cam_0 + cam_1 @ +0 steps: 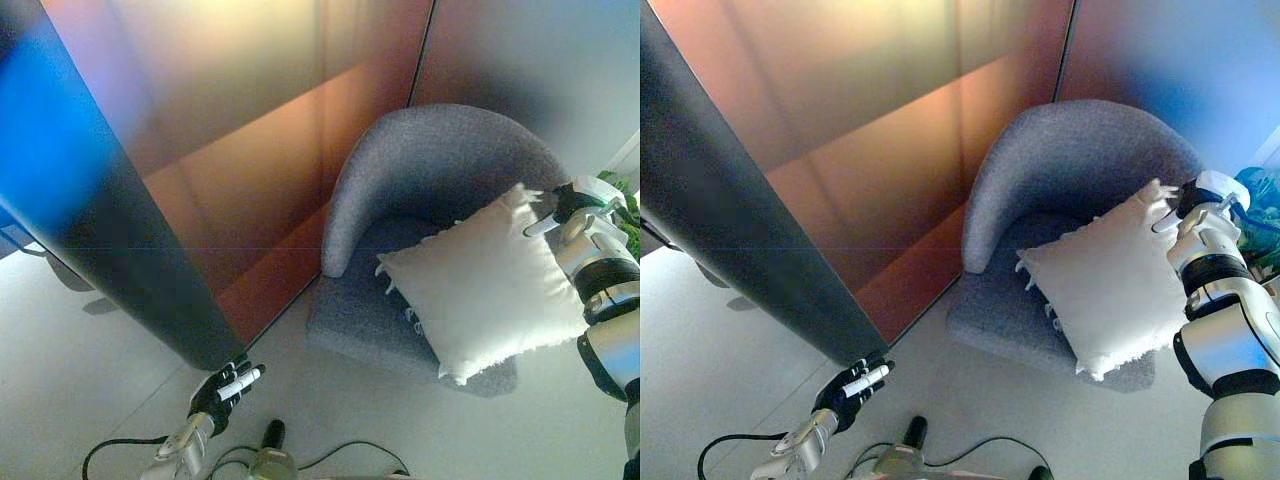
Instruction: Pick up the pillow and put it on the sofa.
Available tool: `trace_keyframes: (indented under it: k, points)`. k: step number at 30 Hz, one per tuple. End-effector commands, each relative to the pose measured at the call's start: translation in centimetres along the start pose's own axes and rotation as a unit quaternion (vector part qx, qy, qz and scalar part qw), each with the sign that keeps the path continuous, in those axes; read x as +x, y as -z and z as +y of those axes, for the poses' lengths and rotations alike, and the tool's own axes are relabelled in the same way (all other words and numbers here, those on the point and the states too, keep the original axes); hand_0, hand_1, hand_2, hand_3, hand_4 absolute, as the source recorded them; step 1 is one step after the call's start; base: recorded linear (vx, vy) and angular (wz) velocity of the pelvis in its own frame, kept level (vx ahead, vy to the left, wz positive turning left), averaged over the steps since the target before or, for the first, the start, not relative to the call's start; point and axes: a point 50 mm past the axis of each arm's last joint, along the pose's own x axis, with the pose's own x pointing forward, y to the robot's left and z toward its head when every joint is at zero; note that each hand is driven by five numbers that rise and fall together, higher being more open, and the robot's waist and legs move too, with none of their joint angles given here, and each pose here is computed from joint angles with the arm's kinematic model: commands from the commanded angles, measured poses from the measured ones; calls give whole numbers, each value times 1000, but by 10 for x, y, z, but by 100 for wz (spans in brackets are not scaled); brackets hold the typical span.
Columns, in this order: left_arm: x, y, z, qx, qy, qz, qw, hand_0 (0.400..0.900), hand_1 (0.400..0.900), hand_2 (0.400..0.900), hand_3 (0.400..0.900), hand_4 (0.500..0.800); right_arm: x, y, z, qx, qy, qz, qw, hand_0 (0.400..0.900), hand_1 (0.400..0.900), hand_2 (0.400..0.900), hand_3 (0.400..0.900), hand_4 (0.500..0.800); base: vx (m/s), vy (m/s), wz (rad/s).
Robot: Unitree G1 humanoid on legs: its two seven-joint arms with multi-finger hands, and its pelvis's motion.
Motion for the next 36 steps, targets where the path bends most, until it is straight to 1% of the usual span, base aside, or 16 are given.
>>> trace_keyframes:
  k: [1, 9, 12, 16, 21, 23, 26, 32, 36]
  points:
    - [3, -24, -8, 50, 45, -43, 997, 900, 900, 900, 900, 800, -2, 7, -79, -28, 148, 22, 988, 900, 900, 900, 900, 800, 63, -5, 0]
    - [-1, -18, -3, 50, 43, -34, 997, 900, 900, 900, 900, 800, -3, 16, -78, -13, 195, 37, 980, 900, 900, 900, 900, 800, 32, -4, 0]
    - [-2, -18, -1, 48, 41, -36, 997, 900, 900, 900, 900, 800, -3, 16, -73, 0, 195, 27, 980, 900, 900, 900, 900, 800, 0, 0, 0]
    - [-3, -19, 1, 36, 34, -42, 998, 900, 900, 900, 900, 800, -2, 12, -44, 24, 148, -7, 989, 900, 900, 900, 900, 800, 6, 4, -3]
    - [-5, -15, 6, 15, 14, -48, 999, 900, 900, 900, 900, 800, -7, 14, 4, 154, 83, -38, 984, 900, 900, 900, 900, 800, -3, -6, -11]
    - [-5, -14, 9, 7, 5, -48, 999, 900, 900, 900, 900, 800, -14, 10, 32, 191, 37, -64, 979, 900, 900, 900, 900, 800, -29, -27, -14]
    - [-6, -10, 8, -1, -3, -48, 999, 900, 900, 900, 900, 800, -27, 14, 66, 206, 2, -73, 976, 900, 900, 900, 900, 800, -19, -38, -16]
    - [-3, -10, 1, -4, 0, -57, 998, 900, 900, 900, 900, 800, -42, 31, 106, 263, -45, -75, 961, 900, 900, 900, 900, 800, -9, -23, -11]
    - [-2, -10, -2, -2, -3, -62, 998, 900, 900, 900, 900, 800, -58, 32, 133, 304, -82, -90, 945, 900, 900, 900, 900, 800, -12, -8, -4]
